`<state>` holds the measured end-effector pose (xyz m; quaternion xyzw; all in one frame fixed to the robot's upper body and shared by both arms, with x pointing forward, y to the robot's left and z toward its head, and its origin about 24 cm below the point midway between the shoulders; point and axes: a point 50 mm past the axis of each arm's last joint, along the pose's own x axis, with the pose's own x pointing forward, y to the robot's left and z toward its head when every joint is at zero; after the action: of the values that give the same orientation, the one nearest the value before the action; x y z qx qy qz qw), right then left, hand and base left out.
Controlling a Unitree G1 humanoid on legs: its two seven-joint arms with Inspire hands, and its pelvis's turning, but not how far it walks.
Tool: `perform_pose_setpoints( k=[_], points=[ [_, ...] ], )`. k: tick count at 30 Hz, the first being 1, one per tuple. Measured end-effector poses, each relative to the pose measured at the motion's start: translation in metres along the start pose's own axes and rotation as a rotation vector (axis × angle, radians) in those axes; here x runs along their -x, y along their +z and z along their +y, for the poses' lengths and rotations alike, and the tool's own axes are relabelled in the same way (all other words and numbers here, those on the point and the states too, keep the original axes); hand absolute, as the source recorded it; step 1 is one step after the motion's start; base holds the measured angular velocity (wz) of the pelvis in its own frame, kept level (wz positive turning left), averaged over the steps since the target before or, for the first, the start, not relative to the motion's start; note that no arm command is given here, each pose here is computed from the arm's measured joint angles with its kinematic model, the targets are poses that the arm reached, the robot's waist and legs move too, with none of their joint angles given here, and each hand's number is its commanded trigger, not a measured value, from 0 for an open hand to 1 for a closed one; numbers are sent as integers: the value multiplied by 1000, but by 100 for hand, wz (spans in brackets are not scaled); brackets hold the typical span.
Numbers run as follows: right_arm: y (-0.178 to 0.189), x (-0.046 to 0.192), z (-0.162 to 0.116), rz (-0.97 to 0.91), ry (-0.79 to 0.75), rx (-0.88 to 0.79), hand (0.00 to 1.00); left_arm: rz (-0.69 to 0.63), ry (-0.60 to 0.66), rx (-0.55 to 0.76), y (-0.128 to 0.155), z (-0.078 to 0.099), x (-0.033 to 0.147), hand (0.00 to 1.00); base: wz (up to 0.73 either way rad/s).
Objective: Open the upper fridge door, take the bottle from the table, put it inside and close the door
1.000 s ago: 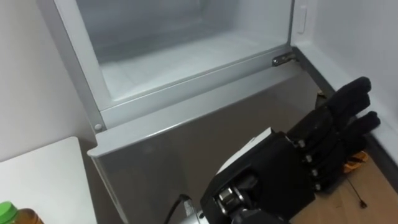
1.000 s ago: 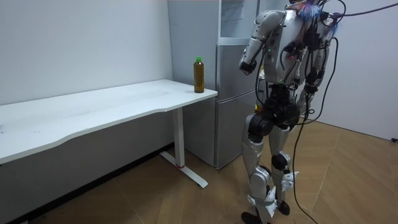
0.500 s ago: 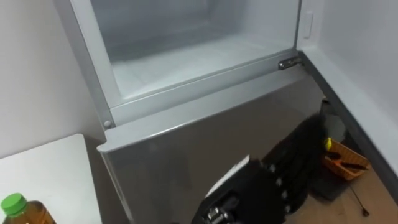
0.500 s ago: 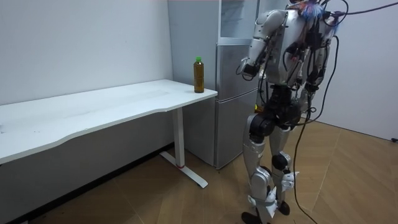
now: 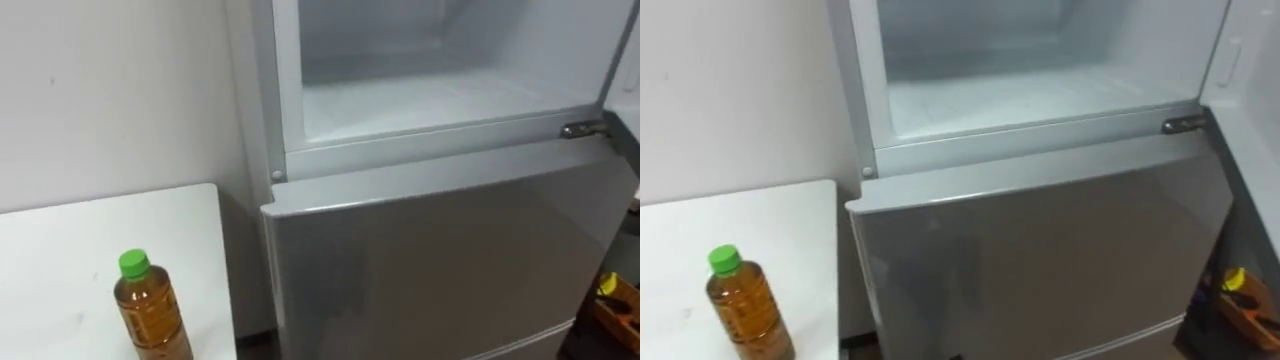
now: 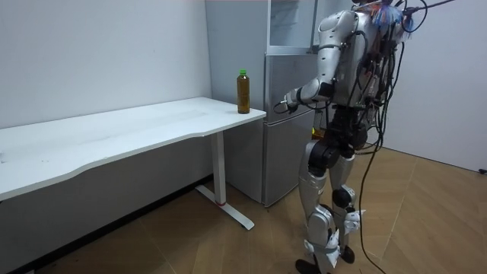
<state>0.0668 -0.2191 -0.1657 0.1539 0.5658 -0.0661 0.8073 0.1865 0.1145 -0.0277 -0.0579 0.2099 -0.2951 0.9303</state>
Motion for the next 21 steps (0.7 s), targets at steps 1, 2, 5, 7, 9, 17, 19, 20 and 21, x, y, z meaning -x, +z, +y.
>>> perform_pose_setpoints(
  k=[1,2,5,7,9,17,19,20,21],
  points=[
    [-1,1,-1,-1,-1,-3,0,54,35,10,-15,4,3,0,12],
    [-1,1,-1,-5,1,-4,0,86,51,7,-22,6,5,0,10],
    [-4,2,0,-5,13,6,0,269,137,-51,-63,16,15,0,1],
    [-5,2,1,-5,14,14,0,340,187,-66,-82,21,26,0,3],
    [-5,2,0,-6,14,18,0,409,245,-53,-101,25,41,0,10],
    [-9,4,-3,-29,6,22,0,574,471,59,-151,40,88,0,10],
    [-11,5,-4,-35,4,17,0,592,546,104,-161,42,98,0,3],
    [-11,5,-4,-40,6,16,0,597,588,134,-165,43,105,0,0],
    [-11,5,-3,-40,6,18,0,605,608,146,-168,43,109,0,6]
  ],
)
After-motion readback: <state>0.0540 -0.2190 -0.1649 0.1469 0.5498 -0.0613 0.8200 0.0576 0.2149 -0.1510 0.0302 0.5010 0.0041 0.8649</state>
